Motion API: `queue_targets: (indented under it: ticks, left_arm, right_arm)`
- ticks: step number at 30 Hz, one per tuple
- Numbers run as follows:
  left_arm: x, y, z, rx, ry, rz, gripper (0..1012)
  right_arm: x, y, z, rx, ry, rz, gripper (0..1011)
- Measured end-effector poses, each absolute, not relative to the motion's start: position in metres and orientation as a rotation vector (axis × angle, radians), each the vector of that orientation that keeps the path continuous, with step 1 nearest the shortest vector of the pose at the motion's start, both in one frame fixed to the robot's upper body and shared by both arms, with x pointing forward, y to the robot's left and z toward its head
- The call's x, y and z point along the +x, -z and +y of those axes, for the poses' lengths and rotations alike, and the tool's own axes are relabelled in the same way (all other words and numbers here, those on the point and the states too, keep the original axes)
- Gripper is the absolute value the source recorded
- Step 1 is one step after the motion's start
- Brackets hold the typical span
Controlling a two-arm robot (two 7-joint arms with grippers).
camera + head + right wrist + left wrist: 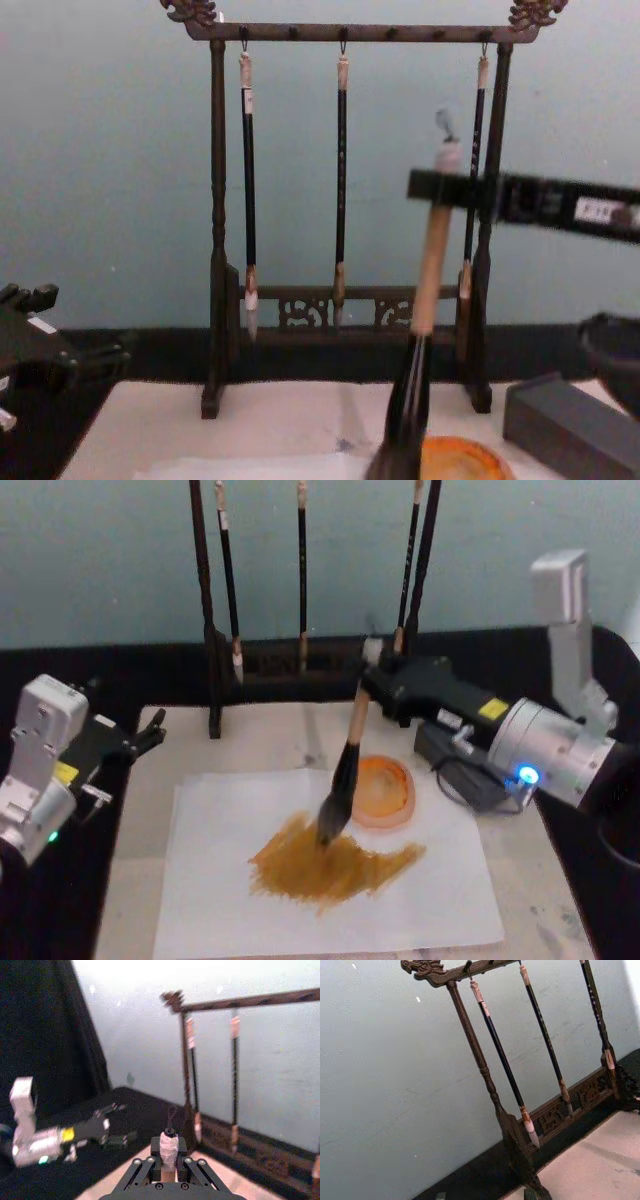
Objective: Pick up the brush from the inkstone, write on the paper, then place the brush back to its original position.
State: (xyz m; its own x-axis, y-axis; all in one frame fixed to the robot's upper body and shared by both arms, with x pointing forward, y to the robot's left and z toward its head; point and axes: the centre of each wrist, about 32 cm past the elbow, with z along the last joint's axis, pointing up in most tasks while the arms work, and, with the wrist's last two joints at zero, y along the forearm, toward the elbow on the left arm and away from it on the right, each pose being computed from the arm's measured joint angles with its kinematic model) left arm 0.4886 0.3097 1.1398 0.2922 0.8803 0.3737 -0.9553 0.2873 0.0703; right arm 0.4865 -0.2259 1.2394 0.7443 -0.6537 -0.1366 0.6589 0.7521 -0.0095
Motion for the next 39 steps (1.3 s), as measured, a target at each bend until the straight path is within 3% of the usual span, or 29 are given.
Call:
queue_targets:
  ticks: [10,18,30,39]
  left_arm:
    - [0.489,-1.140,0.310,0.305,-1.248,-0.285,1009]
    - [0.489,-1.140,0.310,0.305,-1.248,-0.285,1010]
    - [0.489,-1.140,0.310,0.304,-1.248,-0.285,1010]
    - [0.489,-1.140,0.310,0.305,-1.248,-0.285,1010]
  right_arm:
    - [0.505,-1.242,-0.267,0.337,0.897,0.395,162]
    - [0.511,-1.211,-0.303,0.566,1.004,0.757,162]
    - [0.517,-1.163,-0.318,0.606,1.060,1.026,162]
    - [0.528,-1.146,-0.318,0.596,1.069,1.095,162]
